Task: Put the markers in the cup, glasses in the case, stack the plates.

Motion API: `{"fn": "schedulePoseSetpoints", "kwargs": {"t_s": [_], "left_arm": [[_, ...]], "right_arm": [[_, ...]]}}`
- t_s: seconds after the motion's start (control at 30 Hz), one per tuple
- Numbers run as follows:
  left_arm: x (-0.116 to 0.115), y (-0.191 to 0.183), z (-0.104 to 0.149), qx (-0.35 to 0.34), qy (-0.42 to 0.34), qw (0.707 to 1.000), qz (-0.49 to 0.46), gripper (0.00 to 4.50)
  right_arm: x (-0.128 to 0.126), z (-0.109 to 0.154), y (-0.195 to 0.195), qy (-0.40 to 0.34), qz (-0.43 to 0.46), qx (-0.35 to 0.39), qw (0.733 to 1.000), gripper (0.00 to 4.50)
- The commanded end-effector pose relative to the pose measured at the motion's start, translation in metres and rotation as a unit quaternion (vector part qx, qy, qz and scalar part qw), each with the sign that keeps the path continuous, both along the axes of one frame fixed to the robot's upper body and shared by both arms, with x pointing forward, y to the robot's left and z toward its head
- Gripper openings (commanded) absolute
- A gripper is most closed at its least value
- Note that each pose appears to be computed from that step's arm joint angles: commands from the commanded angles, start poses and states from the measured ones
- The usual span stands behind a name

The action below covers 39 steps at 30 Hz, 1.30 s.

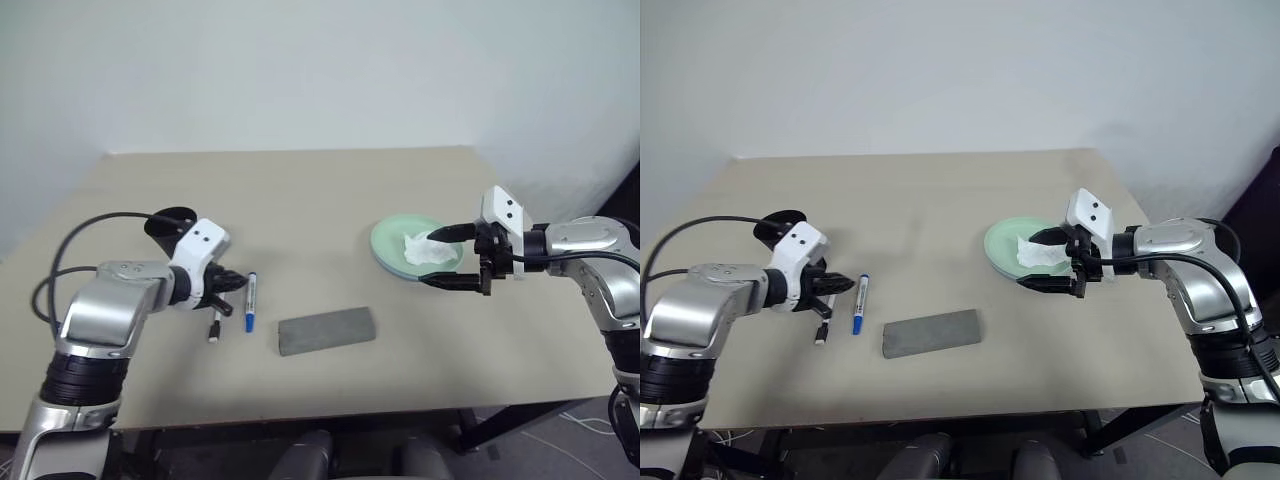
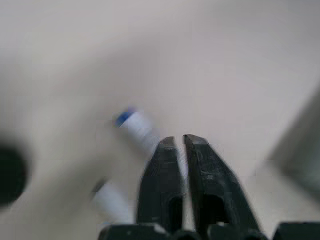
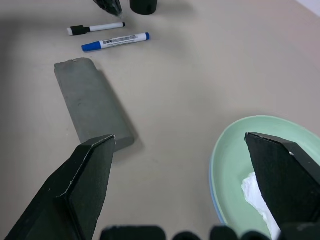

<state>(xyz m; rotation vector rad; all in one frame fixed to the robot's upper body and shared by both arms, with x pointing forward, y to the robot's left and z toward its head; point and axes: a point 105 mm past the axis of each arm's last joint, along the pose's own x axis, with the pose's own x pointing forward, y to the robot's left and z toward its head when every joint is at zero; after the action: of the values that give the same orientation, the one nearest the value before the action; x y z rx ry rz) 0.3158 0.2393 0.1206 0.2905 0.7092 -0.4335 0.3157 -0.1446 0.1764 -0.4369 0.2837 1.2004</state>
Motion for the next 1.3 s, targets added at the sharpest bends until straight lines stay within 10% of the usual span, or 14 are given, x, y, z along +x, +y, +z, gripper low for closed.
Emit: {"fn": "schedulePoseSetpoints", "kwargs": {"t_s": [0.03, 0.33, 1.3], "left_arm": [[-0.001, 0.005, 0.02, 0.008, -0.022, 0.999, 0.037, 1.6], [-0.024, 0.016, 0.012, 0.043, 0.019, 0.99, 0.129, 4.47], [-0.019, -0.001, -0.043, 0.012, 0.095, 0.979, 0.182, 4.47]], "right_arm": [[0.003, 0.017, 0.004, -0.031, 0.015, 0.003, 0.999, 4.5], [0.009, 0.014, 0.01, -0.025, 0.032, 0.006, 0.999, 4.5], [0.012, 0.02, 0.021, -0.036, 0.051, 0.01, 0.998, 4.5]]}}
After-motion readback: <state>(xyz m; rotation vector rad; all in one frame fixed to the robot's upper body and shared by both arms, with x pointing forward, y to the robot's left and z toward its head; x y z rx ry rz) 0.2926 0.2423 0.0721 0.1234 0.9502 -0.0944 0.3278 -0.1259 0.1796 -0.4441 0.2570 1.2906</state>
